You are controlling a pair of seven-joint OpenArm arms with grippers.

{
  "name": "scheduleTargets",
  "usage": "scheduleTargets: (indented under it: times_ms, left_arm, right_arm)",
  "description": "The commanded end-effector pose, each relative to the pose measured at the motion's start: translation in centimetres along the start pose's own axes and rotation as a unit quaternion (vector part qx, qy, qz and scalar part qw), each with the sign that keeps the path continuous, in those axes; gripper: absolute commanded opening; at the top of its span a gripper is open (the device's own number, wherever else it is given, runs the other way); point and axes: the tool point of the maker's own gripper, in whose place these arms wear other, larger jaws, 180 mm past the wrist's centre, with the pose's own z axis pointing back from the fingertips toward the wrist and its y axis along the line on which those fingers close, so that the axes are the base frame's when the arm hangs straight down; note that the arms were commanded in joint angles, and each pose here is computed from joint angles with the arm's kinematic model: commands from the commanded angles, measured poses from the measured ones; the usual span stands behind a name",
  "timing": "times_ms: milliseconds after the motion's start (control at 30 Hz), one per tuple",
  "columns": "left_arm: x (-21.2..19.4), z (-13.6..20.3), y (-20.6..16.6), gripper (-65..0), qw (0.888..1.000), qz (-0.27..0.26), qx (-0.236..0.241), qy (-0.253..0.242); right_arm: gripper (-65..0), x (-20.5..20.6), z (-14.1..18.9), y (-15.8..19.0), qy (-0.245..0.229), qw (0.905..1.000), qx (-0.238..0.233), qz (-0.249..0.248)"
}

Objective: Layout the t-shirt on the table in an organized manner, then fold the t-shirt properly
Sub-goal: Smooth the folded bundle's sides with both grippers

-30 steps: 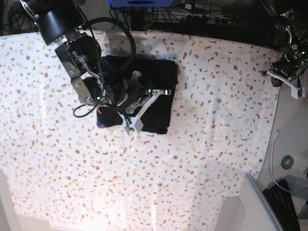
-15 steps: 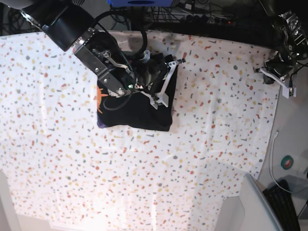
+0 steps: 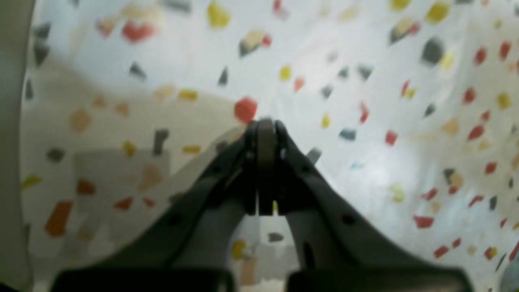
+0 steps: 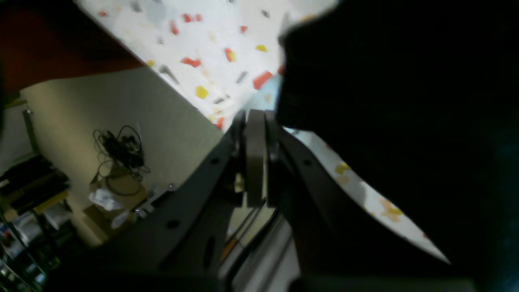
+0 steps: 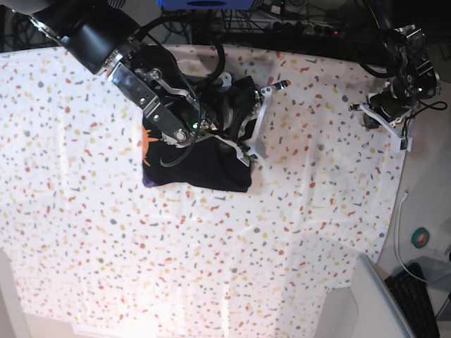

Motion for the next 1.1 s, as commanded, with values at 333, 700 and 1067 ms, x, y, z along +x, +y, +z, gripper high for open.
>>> scheduleTargets:
  times_ms: [333, 700, 1067]
  left_arm:
    - [5.0, 1.1, -10.3, -65.0, 0.992, -0.081, -0.093, -0.024]
    - [4.6, 0.3, -23.1, 0.0, 0.952, -0.038, -0.304, 0.001]
    - [2.0, -1.4, -27.8, 0.0, 0.934, -0.048, -0.348, 0.061]
  right_arm:
    - [-65.0, 4.6, 6.8, -10.6, -0.117, 0.9744, -0.081, -0.174]
    - [-65.0, 1.2, 8.9, -17.4, -0.14, 0.9502, -0.136, -0.243]
    - [-65.0, -1.6, 13.8, -24.7, -0.199, 0.9087, -0.19, -0.314]
